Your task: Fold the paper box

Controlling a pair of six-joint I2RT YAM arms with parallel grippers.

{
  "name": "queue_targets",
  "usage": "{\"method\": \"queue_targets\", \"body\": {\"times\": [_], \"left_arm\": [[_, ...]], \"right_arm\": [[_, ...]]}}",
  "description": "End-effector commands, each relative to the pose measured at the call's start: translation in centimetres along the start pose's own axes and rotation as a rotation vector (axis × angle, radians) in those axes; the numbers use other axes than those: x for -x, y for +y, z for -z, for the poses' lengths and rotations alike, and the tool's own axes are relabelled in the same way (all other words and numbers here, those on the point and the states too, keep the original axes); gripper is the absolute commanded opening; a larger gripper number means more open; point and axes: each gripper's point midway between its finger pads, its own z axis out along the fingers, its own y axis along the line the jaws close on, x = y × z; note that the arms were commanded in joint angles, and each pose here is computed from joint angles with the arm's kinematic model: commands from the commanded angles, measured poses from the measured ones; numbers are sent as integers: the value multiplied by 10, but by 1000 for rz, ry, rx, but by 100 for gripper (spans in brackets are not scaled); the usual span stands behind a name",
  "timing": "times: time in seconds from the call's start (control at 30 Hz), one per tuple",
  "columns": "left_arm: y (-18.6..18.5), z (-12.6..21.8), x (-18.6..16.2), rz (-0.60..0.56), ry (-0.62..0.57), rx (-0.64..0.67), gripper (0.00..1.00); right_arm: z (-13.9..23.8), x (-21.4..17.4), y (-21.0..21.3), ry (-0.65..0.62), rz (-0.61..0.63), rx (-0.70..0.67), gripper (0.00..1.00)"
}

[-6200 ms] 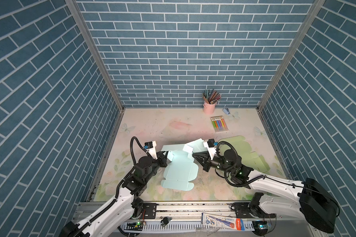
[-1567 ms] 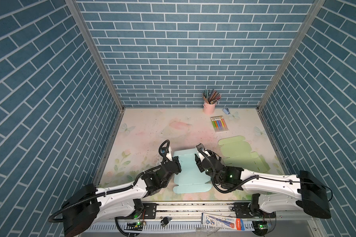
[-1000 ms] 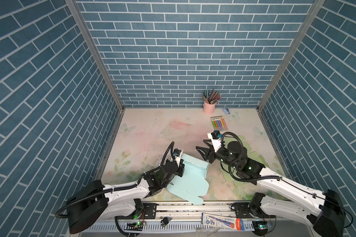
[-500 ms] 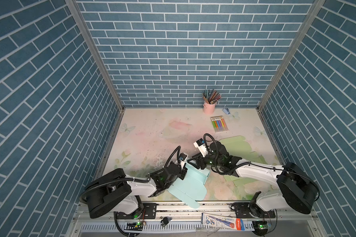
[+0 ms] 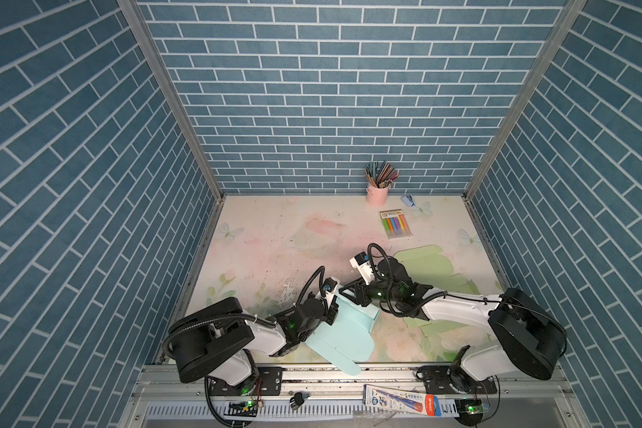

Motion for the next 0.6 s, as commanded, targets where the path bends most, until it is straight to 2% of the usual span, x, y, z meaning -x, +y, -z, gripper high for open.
{"method": "queue_targets", "body": {"times": [0.0,0.17,0.3,0.43,0.57], "left_arm": [[4,4,-24,-29,65,26,17],[0,5,-26,-28,66,22,20],[3,2,-25,-28,61,46,14],[2,-6,-23,-33,59,66,1],[0,-8,-22,-12,49,57,0]], "right_arm": [[2,-10,-6,22,-48,-16,36],[4,-11,-6,21,-44,-21,35],[4,-13,-6,23,-54,-23,33],[6,-17,-2,22,-76,-11,32],[13,-20,13,10,-130,66,32]]}}
